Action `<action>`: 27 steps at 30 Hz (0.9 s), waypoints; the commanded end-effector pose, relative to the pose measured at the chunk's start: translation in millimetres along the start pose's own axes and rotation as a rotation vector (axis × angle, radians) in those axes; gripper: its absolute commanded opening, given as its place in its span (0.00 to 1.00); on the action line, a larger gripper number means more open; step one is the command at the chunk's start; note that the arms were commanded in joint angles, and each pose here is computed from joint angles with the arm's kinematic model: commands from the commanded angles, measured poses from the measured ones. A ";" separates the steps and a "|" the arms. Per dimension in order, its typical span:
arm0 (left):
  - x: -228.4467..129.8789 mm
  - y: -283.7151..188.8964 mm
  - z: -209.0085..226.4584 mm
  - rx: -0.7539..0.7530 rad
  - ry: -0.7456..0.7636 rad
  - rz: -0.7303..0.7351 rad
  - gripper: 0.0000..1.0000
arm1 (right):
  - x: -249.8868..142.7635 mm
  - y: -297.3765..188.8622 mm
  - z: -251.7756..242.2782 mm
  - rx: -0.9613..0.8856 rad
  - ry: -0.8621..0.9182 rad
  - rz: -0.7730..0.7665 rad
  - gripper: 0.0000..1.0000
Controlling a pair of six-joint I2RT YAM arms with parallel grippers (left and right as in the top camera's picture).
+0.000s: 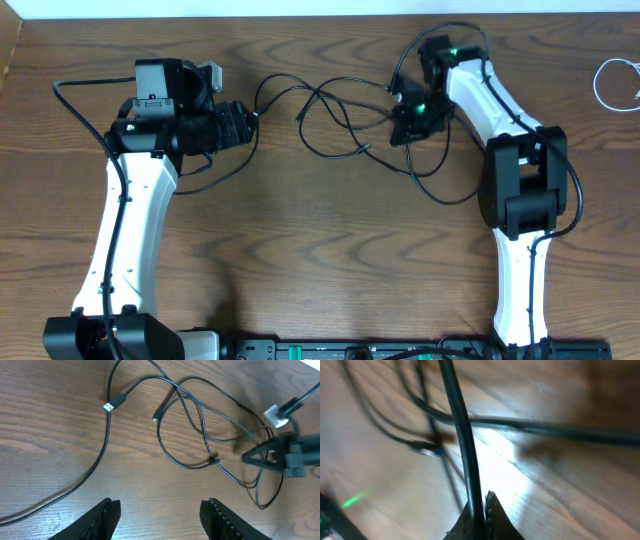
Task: Untangle cables
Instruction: 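Pull the black cable with the right gripper up to the back right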
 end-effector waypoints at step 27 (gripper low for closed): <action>2.7 0.1 0.5 0.011 0.010 -0.004 0.59 | -103.8 -442.2 213.4 -0.385 -0.343 -1.226 0.01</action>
Point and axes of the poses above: each gripper's point midway between its finger pads, its own y axis out along the fingers, its own z axis along the line the jaws close on, x = y × z, the point moved 6 cm from there along -y, back along the fingers, and after that the axes turned 3 degrees about -y, right-handed, at the moved point
